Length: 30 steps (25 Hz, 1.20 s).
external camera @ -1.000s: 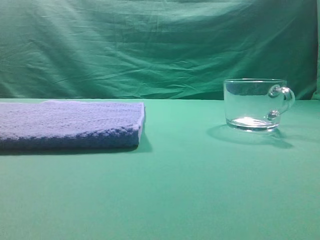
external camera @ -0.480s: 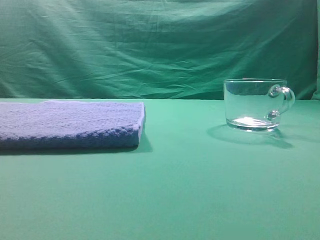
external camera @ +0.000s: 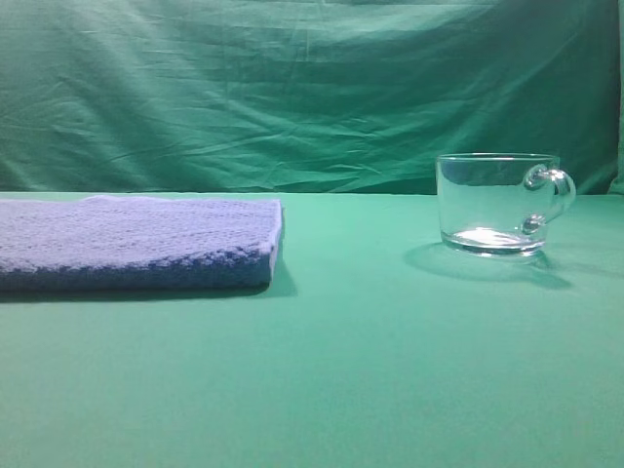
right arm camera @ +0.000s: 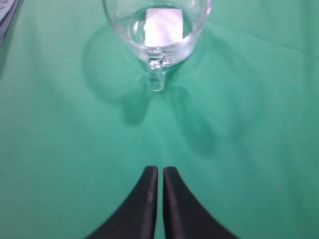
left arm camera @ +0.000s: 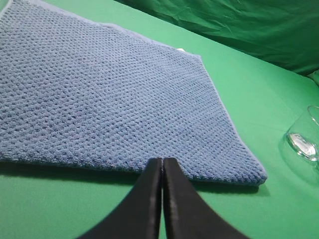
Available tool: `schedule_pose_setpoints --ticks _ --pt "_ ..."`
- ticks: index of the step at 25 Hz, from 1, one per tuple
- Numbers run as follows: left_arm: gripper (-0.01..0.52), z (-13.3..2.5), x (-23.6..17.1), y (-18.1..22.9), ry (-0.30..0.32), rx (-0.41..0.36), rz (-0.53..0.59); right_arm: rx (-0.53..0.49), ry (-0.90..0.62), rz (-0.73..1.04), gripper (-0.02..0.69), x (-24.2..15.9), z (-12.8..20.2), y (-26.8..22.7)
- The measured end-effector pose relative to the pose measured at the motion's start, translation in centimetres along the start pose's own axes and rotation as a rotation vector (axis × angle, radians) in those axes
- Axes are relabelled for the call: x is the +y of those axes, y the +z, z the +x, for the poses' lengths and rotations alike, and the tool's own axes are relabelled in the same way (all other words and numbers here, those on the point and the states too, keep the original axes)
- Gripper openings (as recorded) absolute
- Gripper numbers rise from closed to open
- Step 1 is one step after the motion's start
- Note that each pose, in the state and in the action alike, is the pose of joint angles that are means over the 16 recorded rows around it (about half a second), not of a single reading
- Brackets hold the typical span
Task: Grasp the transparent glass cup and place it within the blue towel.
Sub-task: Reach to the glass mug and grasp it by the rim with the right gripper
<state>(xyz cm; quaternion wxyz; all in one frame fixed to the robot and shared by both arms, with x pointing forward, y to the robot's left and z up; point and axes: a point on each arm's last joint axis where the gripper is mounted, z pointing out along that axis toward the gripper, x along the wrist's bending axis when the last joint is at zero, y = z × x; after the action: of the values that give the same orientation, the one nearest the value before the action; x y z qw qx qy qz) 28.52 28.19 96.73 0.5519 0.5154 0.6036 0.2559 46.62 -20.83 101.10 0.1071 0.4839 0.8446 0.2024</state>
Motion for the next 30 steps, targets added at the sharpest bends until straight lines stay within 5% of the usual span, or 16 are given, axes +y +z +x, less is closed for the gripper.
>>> schedule_pose_setpoints --ticks 4,7,21,30 --pt "0.000 0.0 0.0 0.0 0.000 0.000 0.000 -0.006 -0.012 -0.003 0.522 0.6 -0.1 2.1" --pt "0.000 0.0 0.0 0.0 0.000 0.000 0.000 -0.015 -0.010 -0.013 0.531 1.0 -0.4 3.6" --pt "0.000 0.0 0.0 0.0 0.000 0.000 0.000 -0.047 -0.031 -0.083 0.151 2.8 -0.9 7.1" --pt "0.000 0.0 0.0 0.0 0.000 0.000 0.000 -0.002 -0.153 -0.240 0.101 9.0 2.4 4.0"
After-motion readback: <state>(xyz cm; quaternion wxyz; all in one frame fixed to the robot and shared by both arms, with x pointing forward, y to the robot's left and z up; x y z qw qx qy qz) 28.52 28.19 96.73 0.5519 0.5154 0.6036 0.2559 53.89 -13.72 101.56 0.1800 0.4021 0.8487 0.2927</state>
